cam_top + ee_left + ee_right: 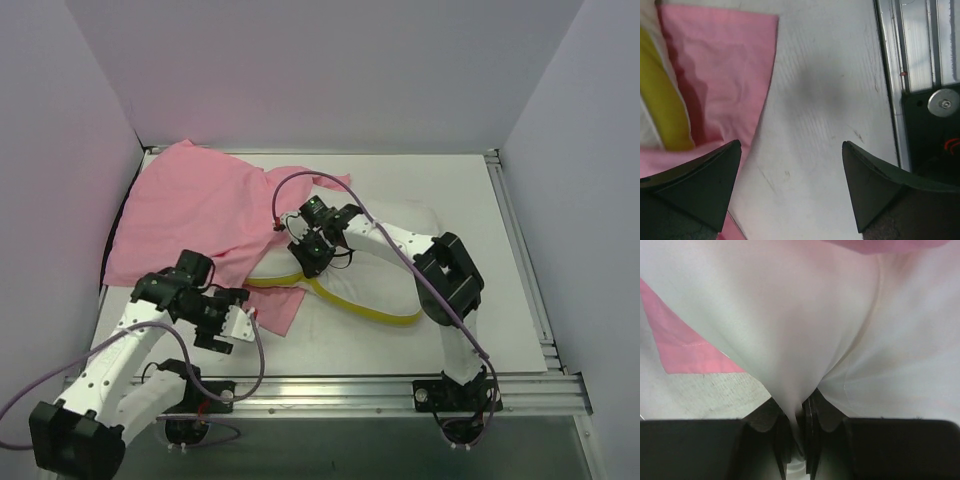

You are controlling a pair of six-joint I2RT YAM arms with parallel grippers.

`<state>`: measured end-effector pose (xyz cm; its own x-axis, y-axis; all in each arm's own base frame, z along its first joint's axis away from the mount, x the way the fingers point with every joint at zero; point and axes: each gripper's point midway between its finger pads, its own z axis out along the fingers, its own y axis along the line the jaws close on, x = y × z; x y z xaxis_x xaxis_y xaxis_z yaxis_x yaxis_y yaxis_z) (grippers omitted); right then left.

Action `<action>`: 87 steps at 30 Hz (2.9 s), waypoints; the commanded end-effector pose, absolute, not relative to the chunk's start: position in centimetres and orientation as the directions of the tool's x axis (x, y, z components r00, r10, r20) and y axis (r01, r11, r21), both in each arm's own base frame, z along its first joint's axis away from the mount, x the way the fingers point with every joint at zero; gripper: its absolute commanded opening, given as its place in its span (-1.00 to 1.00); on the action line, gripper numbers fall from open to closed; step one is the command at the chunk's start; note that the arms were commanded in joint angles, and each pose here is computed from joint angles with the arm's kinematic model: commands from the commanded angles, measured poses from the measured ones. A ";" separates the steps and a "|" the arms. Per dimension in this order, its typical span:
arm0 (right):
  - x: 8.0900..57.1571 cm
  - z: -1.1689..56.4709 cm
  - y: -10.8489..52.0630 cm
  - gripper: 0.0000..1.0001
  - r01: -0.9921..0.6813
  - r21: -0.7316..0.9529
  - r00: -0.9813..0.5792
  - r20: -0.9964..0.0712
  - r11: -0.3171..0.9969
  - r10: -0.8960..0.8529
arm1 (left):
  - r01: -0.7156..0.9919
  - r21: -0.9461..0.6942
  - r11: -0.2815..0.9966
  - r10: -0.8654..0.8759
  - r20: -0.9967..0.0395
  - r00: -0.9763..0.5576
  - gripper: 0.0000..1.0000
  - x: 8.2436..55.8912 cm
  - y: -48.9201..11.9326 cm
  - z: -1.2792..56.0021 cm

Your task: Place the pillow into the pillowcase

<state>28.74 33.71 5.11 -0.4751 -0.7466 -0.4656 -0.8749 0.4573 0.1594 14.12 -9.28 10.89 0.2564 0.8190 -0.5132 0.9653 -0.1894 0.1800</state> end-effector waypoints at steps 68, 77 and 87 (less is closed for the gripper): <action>37.7 9.2 17.6 0.37 -0.212 0.475 -0.954 -0.289 0.854 -0.077 | 0.679 0.044 0.733 0.578 -0.567 -0.587 0.11 34.7 -22.0 13.2; 35.7 6.8 21.1 -0.49 -0.169 0.595 -0.984 -0.145 0.786 -0.102 | 0.827 -0.010 0.562 0.659 -0.598 -0.455 -1.00 31.9 -31.7 12.9; 34.4 8.6 20.9 -0.70 -0.194 0.613 -0.979 -0.172 0.766 -0.110 | 0.719 0.136 0.681 0.607 -0.655 -0.451 0.42 34.1 -27.3 17.0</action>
<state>36.06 21.07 6.41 -0.9817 -0.0916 -0.1670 -0.1753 0.7769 0.6048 31.83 -30.83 12.97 -0.4530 0.6670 -0.5915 0.8141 0.5799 0.0304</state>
